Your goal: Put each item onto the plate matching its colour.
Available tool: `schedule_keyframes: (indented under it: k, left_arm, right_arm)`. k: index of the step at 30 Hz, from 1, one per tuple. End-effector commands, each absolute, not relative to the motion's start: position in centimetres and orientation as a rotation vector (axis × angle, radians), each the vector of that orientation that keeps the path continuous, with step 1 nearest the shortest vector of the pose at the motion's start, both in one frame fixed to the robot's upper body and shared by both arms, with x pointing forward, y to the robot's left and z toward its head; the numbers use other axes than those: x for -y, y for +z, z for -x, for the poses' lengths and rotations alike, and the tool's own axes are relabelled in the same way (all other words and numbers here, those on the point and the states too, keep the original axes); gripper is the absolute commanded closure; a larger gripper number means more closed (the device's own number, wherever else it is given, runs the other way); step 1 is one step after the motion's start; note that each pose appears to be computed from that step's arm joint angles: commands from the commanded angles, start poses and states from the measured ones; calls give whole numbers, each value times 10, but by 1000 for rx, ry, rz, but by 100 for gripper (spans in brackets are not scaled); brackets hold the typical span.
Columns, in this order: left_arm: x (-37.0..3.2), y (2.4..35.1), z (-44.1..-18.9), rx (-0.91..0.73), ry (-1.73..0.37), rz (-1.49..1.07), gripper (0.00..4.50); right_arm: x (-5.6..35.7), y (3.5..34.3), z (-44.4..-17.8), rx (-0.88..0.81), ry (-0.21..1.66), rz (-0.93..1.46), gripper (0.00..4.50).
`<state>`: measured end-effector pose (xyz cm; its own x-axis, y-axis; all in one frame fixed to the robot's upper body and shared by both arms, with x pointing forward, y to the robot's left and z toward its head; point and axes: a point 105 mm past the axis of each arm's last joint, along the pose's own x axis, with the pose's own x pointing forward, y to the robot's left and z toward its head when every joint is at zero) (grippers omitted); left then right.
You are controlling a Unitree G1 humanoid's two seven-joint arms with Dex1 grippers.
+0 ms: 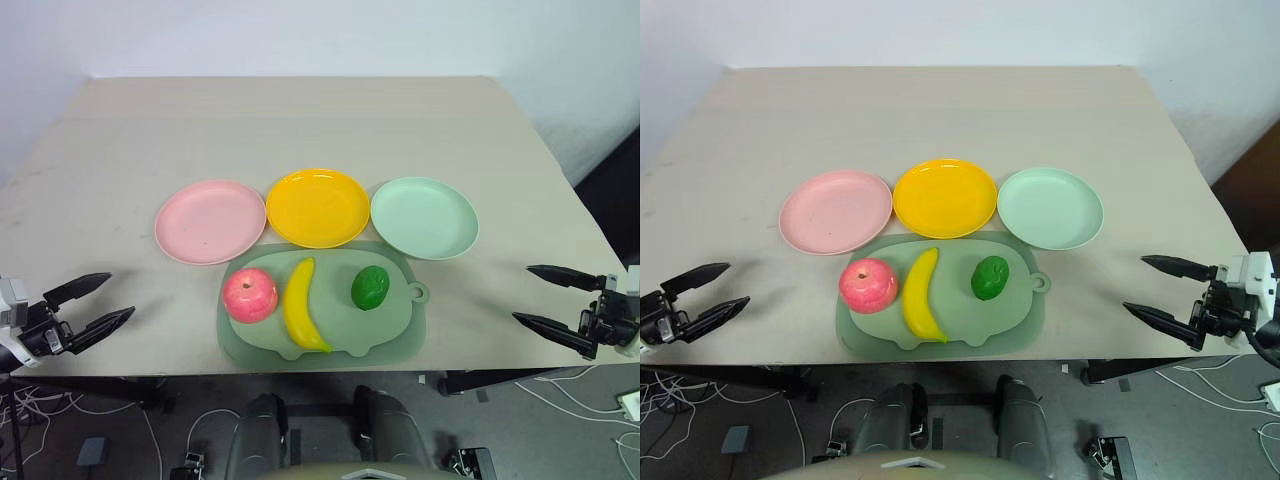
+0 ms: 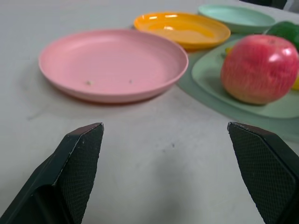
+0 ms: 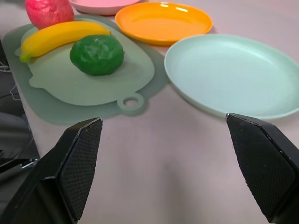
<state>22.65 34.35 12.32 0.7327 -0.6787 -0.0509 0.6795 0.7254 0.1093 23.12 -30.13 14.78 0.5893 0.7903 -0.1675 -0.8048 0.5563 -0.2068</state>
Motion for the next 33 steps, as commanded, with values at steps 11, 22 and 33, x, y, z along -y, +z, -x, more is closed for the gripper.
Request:
schedule_keyframes:
  k: [11,22,33]
  left_arm:
    - [-301,133,-227,89,-833,-164,3]
    - [-276,118,-233,75,-886,-133,3]
    - [-264,121,-237,94,-958,-154,3]
  right_arm:
    - [237,152,-240,-141,1006,120,0]
    - [147,153,-253,-242,877,-66,0]
    - [97,141,-268,-383,654,-256,0]
